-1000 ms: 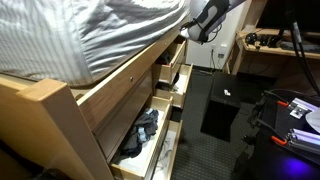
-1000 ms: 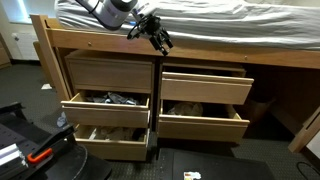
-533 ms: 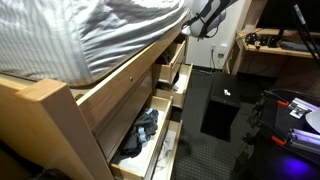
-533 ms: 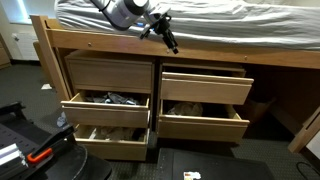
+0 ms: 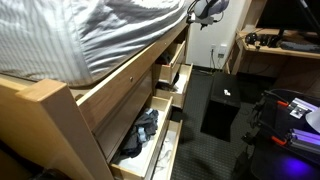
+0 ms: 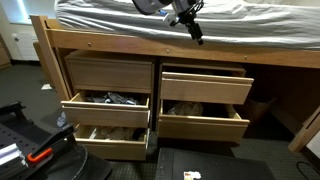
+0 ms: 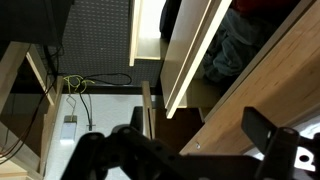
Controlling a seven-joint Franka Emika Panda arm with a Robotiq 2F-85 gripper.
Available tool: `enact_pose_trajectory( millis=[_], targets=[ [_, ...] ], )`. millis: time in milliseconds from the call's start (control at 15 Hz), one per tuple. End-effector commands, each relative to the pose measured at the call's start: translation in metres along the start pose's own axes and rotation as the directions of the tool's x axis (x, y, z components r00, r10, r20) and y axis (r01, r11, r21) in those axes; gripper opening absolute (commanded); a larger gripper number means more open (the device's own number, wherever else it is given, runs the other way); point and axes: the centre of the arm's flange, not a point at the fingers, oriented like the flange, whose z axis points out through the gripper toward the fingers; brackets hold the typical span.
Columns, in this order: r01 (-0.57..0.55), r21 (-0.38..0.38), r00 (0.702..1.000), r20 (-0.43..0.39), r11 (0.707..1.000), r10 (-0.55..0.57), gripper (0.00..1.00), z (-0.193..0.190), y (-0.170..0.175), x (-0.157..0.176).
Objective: Close the top drawer on the left and open the top drawer on the right
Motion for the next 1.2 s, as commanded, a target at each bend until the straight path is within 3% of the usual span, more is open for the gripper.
enact_pose_trajectory(
  millis=[0, 67, 133, 333, 400, 533, 667, 733, 933, 1000, 1133],
  targets=[
    [0.075, 0.054, 0.989, 0.126, 0.996, -0.082, 1.0, 0.019, -0.013, -0.01],
    [0.085, 0.101, 0.985, 0.141, 0.991, -0.099, 1.0, 0.04, -0.024, -0.019],
    [0.098, 0.144, 0.977, 0.173, 0.985, -0.123, 1.0, 0.049, -0.068, -0.049],
    [0.121, 0.229, 0.936, 0.297, 0.966, -0.188, 1.0, 0.07, -0.102, -0.095],
    [0.093, 0.198, 0.963, 0.23, 0.976, -0.138, 1.0, 0.043, -0.079, -0.092],
    [0.104, 0.223, 0.949, 0.27, 0.969, -0.164, 1.0, 0.054, -0.095, -0.115],
    [0.106, 0.224, 0.947, 0.273, 0.969, -0.167, 1.0, 0.057, -0.097, -0.115],
    [0.114, 0.197, 0.941, 0.294, 0.974, -0.169, 1.0, 0.059, -0.102, -0.119],
    [0.065, 0.016, 0.915, 0.398, 0.998, -0.066, 1.0, 0.102, -0.109, -0.138],
    [0.073, 0.093, 0.924, 0.368, 0.993, -0.103, 1.0, 0.072, -0.09, -0.132],
    [0.073, 0.078, 0.922, 0.374, 0.994, -0.097, 1.0, 0.08, -0.09, -0.14]
  ],
)
